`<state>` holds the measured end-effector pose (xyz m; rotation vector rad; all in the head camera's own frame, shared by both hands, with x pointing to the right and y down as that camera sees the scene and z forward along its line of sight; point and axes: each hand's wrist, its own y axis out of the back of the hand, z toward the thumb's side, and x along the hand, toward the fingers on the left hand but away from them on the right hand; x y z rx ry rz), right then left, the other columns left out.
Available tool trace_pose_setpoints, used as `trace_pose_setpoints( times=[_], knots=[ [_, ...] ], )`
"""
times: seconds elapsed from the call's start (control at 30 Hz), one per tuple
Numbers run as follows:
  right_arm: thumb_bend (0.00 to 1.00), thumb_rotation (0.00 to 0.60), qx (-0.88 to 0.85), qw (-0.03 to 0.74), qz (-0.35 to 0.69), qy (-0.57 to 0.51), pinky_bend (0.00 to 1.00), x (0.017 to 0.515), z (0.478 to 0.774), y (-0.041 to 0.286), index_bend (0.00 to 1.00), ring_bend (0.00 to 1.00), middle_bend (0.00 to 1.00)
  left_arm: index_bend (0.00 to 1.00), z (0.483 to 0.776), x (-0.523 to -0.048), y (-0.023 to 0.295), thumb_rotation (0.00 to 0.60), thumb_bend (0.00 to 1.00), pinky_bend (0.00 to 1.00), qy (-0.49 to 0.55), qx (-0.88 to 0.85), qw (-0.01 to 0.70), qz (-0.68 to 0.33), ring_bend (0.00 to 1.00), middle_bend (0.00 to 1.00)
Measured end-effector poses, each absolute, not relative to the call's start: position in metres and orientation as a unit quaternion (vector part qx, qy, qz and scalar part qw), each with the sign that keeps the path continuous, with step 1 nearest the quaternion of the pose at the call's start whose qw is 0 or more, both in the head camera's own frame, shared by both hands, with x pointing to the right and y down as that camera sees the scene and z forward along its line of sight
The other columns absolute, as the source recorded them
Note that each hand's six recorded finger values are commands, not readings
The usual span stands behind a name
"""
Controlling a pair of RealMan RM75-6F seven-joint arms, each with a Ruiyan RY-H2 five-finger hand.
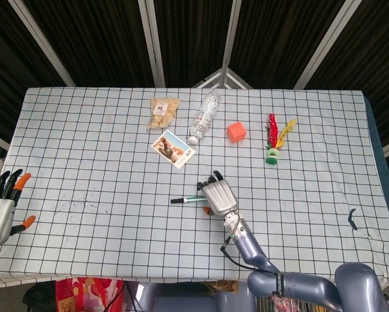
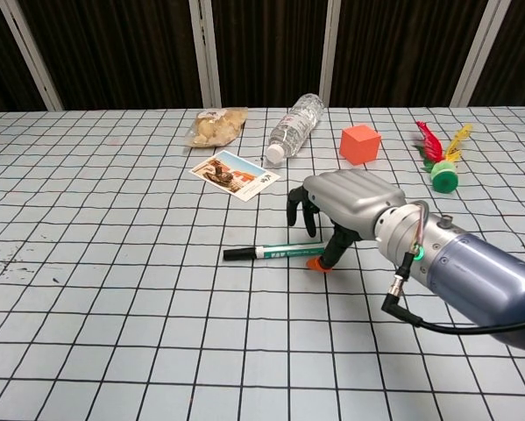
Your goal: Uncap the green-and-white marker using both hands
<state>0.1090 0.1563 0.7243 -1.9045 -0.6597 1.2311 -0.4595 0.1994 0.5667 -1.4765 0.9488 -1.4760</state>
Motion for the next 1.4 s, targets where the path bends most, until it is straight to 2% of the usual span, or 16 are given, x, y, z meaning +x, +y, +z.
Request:
trace_pose_setpoints(
  times=[0.43,0.9,1.27,1.4],
  knots=[
    [0.3,0.6,-0.747,0.384,0.48,-0.254,0.14,0.1,0.735,0.154,0.59,0.34,0.52,0.11,0.57,-0.462,0.199,0.6,0.26,0.0,0.374,-0.583,0.409,-0.594,0.0,0.04],
    [0.4,0.6,-0.746,0.386,0.485,-0.243,0.14,0.099,0.739,0.152,0.6,0.34,0.53,0.11,0.573,-0.468,0.2,0.6,0.26,0.0,0.377,-0.578,0.406,-0.599,0.0,0.04],
    [0.41,0.6,-0.744,0.383,0.496,-0.231,0.14,0.101,0.748,0.156,0.6,0.35,0.53,0.11,0.572,-0.469,0.2,0.6,0.26,0.0,0.38,-0.574,0.407,-0.601,0.0,0.04],
    [0.41,0.6,-0.743,0.384,0.497,-0.231,0.14,0.101,0.748,0.155,0.56,0.35,0.53,0.11,0.572,-0.469,0.2,0.6,0.26,0.0,0.383,-0.573,0.405,-0.601,0.0,0.04]
  ],
)
